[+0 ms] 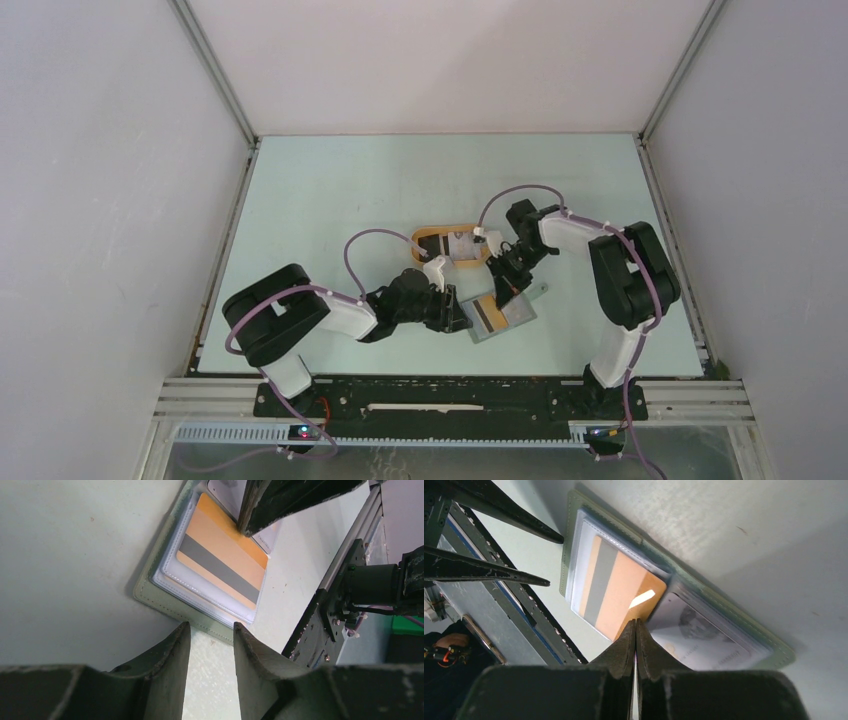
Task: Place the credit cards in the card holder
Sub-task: Insert the credit card into the card holder.
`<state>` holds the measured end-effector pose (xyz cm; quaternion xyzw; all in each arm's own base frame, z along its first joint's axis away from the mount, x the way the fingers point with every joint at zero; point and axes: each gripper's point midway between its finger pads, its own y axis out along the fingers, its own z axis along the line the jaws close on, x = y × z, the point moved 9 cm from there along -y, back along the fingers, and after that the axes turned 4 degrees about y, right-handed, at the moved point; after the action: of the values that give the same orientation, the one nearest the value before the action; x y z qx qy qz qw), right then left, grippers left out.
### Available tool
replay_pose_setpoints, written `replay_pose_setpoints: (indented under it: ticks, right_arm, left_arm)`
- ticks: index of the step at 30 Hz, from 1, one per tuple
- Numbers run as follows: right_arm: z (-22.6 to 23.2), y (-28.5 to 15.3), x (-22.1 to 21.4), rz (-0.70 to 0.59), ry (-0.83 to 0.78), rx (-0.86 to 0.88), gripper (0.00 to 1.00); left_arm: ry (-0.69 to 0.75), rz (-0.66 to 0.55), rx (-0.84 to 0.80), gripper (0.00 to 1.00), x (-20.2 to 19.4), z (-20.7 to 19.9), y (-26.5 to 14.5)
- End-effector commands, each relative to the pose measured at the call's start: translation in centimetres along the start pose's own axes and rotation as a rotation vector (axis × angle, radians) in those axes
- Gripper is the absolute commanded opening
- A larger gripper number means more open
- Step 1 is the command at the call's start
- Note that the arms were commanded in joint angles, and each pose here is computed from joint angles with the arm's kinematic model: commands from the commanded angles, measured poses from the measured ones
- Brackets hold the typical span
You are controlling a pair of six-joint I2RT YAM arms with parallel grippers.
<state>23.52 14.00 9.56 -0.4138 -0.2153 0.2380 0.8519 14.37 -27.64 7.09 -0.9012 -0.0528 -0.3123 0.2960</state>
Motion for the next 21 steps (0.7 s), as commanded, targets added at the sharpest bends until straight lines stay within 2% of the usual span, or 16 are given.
replay_pose_setpoints:
  ticks: [1,9,21]
  right_arm:
    - [-0.1,-2.4,0.9,-0.091,-0.036,-0.022,0.06]
    - [-0.4,-0.7,0.7,-0.021,-0.033,-0.063,0.06]
    - [0.8,1.2,0.9,0.039,-0.066,-0.034,0.06]
  left_arm:
    - [-0.011,0.036,0.034,0.43,-0.2,0.5,0.3]
    - [-0.015,0.042,0.032,0.43,-0.2,0.6,0.5]
    - [-0.017,0.037,0.028,0.43,-0.3,0.6,0.4]
